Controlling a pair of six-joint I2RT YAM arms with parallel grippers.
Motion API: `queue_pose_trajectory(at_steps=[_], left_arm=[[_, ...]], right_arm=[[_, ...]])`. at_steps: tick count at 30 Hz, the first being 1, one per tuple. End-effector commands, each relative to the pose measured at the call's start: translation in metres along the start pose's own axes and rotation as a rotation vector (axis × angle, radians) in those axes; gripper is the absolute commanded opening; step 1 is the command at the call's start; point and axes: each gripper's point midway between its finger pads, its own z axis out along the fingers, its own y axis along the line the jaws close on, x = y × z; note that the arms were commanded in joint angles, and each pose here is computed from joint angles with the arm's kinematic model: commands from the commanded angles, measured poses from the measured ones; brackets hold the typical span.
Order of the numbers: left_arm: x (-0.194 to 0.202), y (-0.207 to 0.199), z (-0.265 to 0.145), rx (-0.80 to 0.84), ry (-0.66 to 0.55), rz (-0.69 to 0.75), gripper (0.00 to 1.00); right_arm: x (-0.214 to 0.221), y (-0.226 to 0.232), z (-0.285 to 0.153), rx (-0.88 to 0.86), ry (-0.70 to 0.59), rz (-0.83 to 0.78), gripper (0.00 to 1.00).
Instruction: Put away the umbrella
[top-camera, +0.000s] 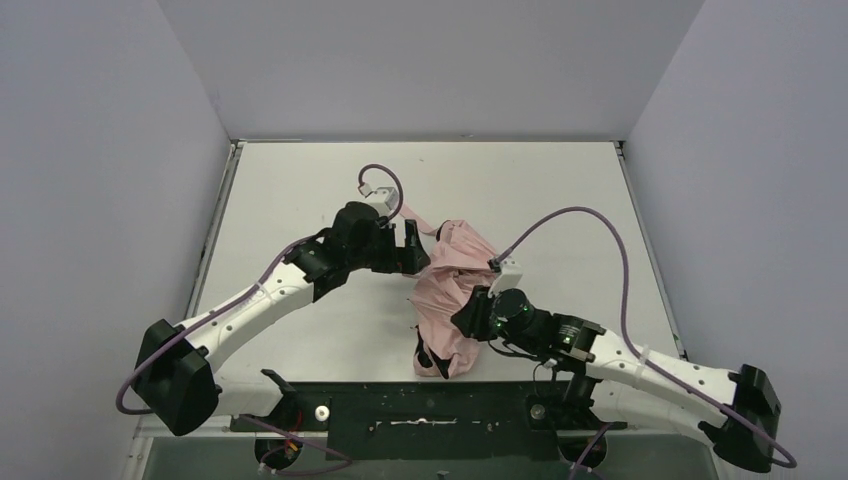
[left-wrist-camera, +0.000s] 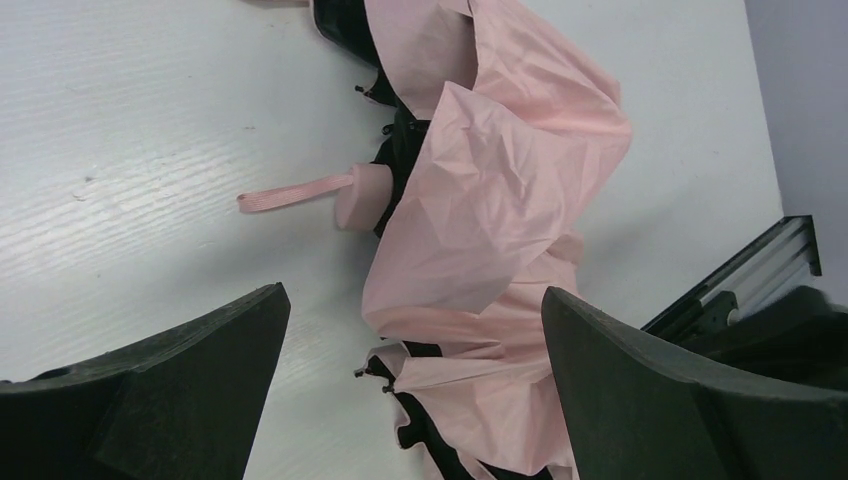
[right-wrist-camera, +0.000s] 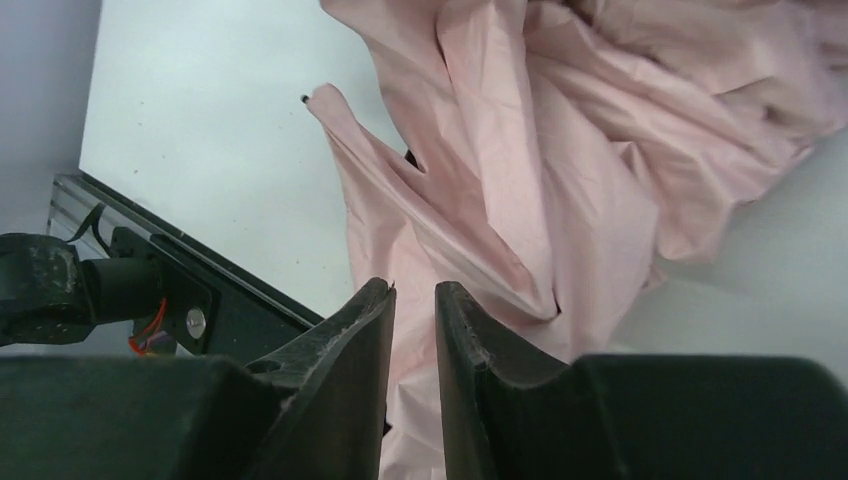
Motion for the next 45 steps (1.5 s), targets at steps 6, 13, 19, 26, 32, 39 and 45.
queue_pose_trajectory(at_steps=[6, 13, 19, 26, 32, 39, 45], left_arm=[[-0.005, -0.029, 0.018, 0.186, -0.031, -0.015, 0.97], [0.017, -0.024, 0.024, 0.257, -0.039, -0.021, 0.97], [0.029, -0.034, 0.036, 0.337, -0.007, -0.007, 0.97], [0.032, -0.05, 0.053, 0.419, 0.008, -0.021, 0.84], [0.035, -0.065, 0.058, 0.509, 0.012, -0.055, 0.64], [0.028, -0.082, 0.053, 0.574, 0.005, -0.066, 0.56], [0.032, -0.08, 0.04, 0.579, -0.001, -0.069, 0.71]], right_arm=[[0.054, -0.017, 0.052, 0.049, 0.082, 0.143, 0.11], [0.078, -0.078, 0.038, 0.267, 0.078, 0.2, 0.04], [0.076, -0.104, 0.021, 0.338, 0.096, 0.164, 0.03], [0.072, -0.103, 0.025, 0.275, 0.149, 0.163, 0.04], [0.075, -0.097, 0.034, 0.258, 0.174, 0.162, 0.03], [0.073, -0.095, 0.039, 0.257, 0.17, 0.168, 0.03], [0.075, -0.097, 0.039, 0.261, 0.169, 0.169, 0.03]])
